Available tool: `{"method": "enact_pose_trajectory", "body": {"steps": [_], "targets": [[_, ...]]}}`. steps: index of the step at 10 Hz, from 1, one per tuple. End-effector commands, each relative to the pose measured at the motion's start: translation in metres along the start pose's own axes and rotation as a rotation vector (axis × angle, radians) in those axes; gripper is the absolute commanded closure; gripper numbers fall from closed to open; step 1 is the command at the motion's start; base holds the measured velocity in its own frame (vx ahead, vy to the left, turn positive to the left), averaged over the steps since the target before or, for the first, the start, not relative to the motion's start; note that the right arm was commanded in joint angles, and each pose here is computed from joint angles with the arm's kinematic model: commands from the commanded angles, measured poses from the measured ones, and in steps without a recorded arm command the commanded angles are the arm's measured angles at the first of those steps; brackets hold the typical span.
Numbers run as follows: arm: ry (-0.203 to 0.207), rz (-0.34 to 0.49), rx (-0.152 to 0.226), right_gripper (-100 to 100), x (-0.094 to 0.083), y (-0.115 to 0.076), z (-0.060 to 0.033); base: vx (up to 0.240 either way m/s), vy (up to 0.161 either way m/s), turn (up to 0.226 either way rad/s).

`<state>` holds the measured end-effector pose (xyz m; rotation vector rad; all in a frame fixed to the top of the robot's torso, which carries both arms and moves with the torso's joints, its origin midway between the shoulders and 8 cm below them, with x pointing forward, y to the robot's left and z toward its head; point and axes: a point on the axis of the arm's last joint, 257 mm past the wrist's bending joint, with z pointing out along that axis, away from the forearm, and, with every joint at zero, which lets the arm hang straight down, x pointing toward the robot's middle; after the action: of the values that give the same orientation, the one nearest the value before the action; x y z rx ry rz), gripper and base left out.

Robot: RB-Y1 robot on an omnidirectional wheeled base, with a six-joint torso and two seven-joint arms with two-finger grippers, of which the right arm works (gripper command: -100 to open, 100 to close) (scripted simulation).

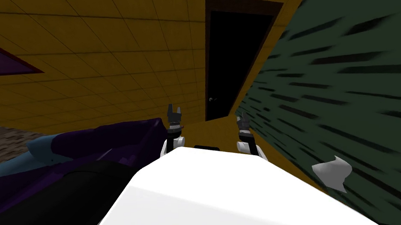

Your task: Pull the door open

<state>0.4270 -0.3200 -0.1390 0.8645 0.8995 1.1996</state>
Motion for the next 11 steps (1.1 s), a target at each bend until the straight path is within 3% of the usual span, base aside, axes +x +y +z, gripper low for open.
{"method": "enact_pose_trajectory", "body": {"steps": [1, 11], "targets": [[0.001, 0.002, 0.016, -100, -0.001, -0.012, 0.0014, 0.110, -0.022, 0.142], [-0.004, 0.008, 0.126, -100, -0.012, -0.087, 0.0037, 0.091, -0.034, 0.144]]}}
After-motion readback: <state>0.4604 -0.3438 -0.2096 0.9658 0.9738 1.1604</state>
